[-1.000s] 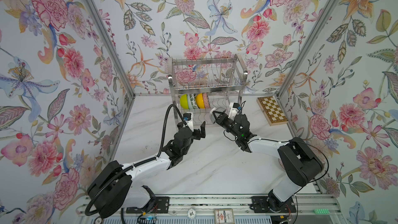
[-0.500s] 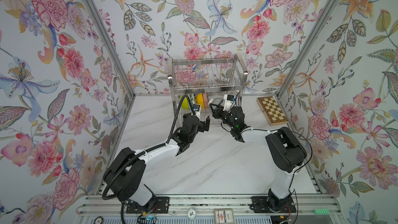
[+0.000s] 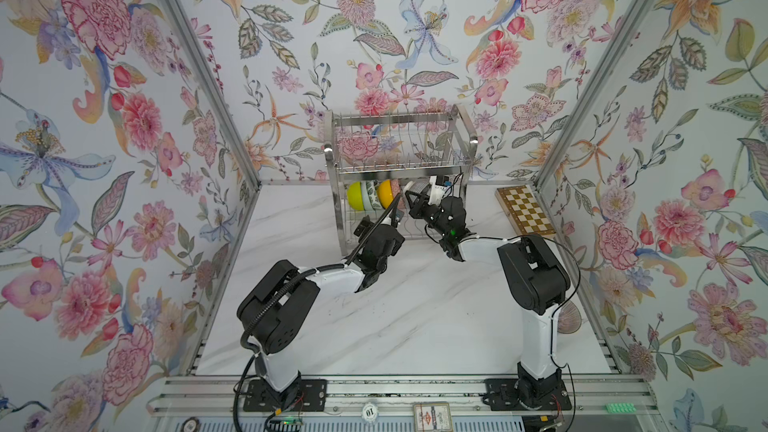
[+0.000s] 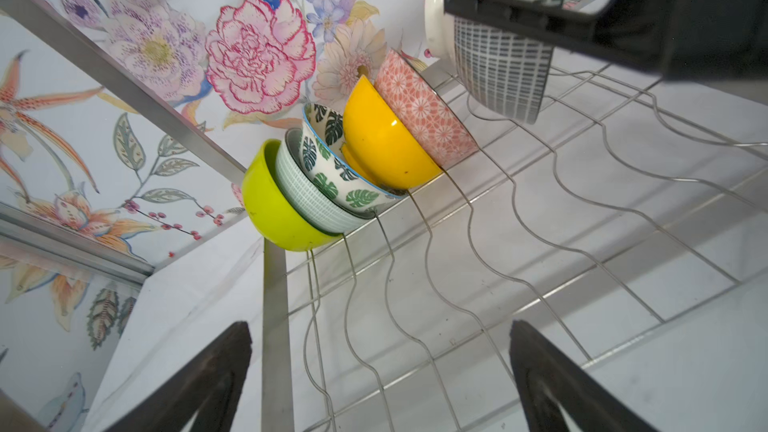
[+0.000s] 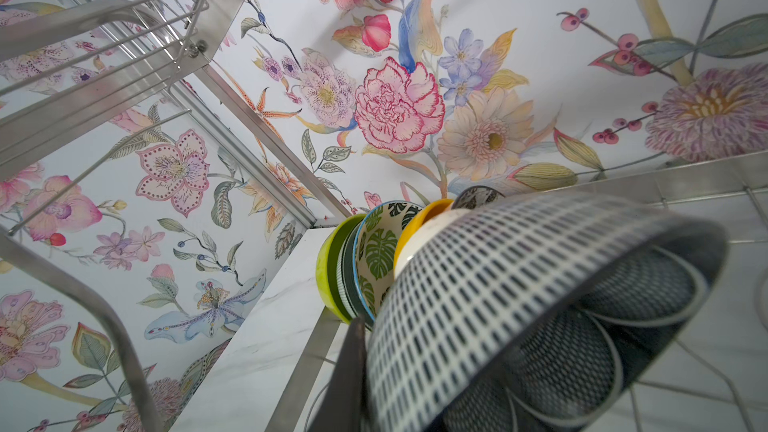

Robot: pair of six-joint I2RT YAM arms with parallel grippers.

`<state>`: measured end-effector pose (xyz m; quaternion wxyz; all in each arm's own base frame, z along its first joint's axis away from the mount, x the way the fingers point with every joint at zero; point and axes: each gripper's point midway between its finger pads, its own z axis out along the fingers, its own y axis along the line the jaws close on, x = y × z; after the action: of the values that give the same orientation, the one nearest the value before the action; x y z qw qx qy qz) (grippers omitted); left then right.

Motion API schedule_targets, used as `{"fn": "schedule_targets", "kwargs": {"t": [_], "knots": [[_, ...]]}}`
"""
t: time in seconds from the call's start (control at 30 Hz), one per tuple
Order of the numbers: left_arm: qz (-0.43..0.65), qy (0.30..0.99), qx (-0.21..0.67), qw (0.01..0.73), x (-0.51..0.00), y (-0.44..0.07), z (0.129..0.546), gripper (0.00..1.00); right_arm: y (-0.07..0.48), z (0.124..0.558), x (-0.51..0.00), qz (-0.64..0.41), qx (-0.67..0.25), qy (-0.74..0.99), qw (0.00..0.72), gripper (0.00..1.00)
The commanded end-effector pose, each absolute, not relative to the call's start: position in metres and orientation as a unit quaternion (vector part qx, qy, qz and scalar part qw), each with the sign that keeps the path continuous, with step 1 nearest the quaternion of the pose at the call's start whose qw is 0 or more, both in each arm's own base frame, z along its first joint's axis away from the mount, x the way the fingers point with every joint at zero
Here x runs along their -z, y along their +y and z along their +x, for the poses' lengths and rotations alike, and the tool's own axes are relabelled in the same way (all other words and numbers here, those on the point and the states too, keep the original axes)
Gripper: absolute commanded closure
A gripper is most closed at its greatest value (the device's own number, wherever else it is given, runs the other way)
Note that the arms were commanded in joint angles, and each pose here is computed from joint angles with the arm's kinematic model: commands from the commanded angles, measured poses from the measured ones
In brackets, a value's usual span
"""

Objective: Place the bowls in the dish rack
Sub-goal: 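Carry the black-and-white bowl with the right gripper into the lower rack tier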

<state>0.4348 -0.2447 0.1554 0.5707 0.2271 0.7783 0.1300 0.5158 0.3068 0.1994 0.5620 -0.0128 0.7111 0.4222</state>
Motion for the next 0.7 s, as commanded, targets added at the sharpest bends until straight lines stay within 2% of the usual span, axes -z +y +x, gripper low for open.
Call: {"fn": "schedule_targets", "kwargs": {"t": [0.0,0.67], "knots": [[0.207,0.747,-0.168,0.609,-0.193,-0.240,0.449,0.01,0.307,0.528,-0.230,-0.021,-0.428,0.668,0.609,1.00],[0.245,0.723,-0.159,0.626,-0.192,-0.266,0.424,0.01,0.308,0.581,-0.215,0.012,-0.436,0.671,0.599,1.00]]}}
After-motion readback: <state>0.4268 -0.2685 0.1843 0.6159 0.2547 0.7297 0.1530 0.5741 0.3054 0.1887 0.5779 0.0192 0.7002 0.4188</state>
